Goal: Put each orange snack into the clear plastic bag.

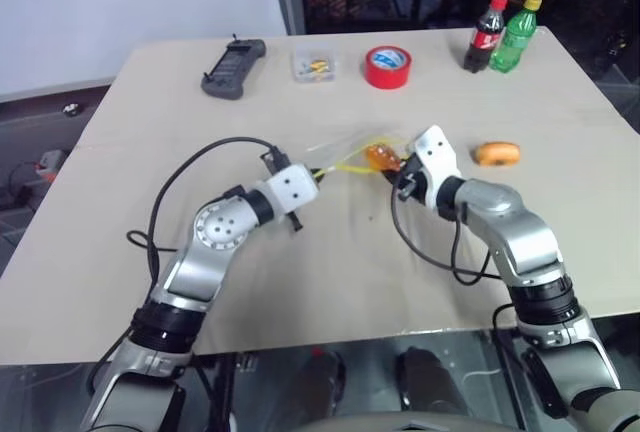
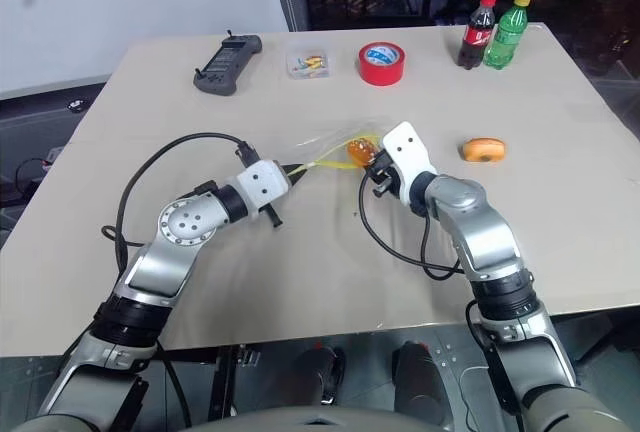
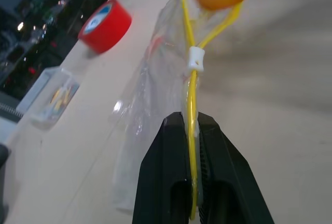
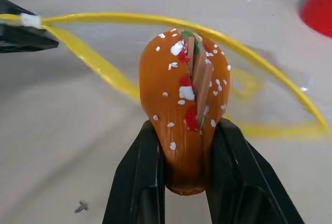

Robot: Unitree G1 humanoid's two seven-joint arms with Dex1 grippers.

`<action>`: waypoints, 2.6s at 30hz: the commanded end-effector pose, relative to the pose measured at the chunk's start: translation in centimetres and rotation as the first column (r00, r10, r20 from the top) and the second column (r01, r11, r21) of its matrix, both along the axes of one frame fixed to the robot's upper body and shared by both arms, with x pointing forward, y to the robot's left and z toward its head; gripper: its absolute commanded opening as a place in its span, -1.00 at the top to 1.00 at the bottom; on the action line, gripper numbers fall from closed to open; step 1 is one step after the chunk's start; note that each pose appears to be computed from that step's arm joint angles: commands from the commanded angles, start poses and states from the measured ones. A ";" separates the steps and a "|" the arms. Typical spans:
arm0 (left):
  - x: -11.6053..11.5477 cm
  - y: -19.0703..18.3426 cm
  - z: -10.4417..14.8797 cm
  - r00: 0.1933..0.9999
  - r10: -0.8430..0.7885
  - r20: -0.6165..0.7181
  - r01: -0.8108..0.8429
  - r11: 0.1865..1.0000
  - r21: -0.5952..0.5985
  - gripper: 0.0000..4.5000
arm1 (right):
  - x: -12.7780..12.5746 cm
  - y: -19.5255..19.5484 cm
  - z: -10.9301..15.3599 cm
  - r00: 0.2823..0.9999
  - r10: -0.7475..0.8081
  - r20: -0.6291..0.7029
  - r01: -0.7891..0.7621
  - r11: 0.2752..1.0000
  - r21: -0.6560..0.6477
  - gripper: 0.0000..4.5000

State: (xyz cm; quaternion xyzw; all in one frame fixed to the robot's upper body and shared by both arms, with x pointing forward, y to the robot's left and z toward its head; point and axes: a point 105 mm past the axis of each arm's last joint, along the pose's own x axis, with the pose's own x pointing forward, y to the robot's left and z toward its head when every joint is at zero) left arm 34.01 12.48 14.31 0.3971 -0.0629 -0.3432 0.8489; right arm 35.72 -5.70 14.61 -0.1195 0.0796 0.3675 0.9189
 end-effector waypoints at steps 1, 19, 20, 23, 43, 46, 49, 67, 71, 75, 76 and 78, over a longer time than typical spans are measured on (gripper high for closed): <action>-0.7 -0.8 0.5 0.997 -0.061 0.051 0.059 0.997 0.046 1.00 | -0.1 2.3 0.7 0.998 0.067 -0.013 -0.066 0.996 0.055 0.58; -1.4 0.3 -0.4 1.000 0.004 0.013 -0.004 1.000 0.003 1.00 | 6.4 3.5 -0.6 0.974 -0.220 0.050 0.215 0.973 0.088 -0.51; -1.3 0.5 -0.3 1.000 0.021 0.006 -0.021 1.000 -0.010 1.00 | 6.4 3.3 -0.5 0.973 -0.224 0.058 0.219 0.972 0.090 -0.70; -0.6 1.3 0.1 0.996 0.089 -0.016 -0.090 0.995 -0.051 1.00 | 5.0 3.6 0.0 0.990 -0.129 0.065 0.121 0.987 0.109 -0.99; 1.6 1.8 1.5 0.982 0.187 -0.037 -0.191 0.973 -0.128 1.00 | 2.7 -13.4 2.8 0.939 -0.083 0.333 0.202 0.918 -0.342 -0.99; 1.4 1.5 1.4 0.983 0.179 -0.042 -0.183 0.974 -0.130 1.00 | 4.7 -19.1 1.9 0.933 -0.244 0.264 0.330 0.874 -0.356 -0.99; 1.3 1.5 1.3 0.983 0.178 -0.044 -0.183 0.975 -0.128 1.00 | 6.8 -21.7 2.6 0.875 -0.461 0.150 0.478 0.870 -0.119 -0.99; 0.9 1.8 1.2 0.980 0.192 -0.059 -0.198 0.972 -0.123 1.00 | 6.4 -20.8 -1.3 0.906 -0.399 -0.141 0.412 0.909 0.071 -0.99; 0.9 2.2 1.2 0.979 0.196 -0.061 -0.202 0.972 -0.120 1.00 | 3.2 -18.7 -1.5 0.958 -0.247 -0.148 0.256 0.966 0.045 -0.99; 0.9 2.1 1.1 0.979 0.195 -0.064 -0.202 0.972 -0.121 1.00 | 1.7 -17.8 -0.2 0.966 -0.247 -0.074 0.251 0.966 0.055 -0.99; 0.9 2.1 1.1 0.979 0.194 -0.065 -0.201 0.972 -0.121 1.00 | 1.6 -17.9 0.1 0.964 -0.259 -0.056 0.262 0.963 0.060 -0.99; 1.0 2.0 1.1 0.980 0.189 -0.066 -0.196 0.973 -0.122 1.00 | 1.6 -18.3 0.8 0.959 -0.280 0.043 0.281 0.960 -0.011 -0.99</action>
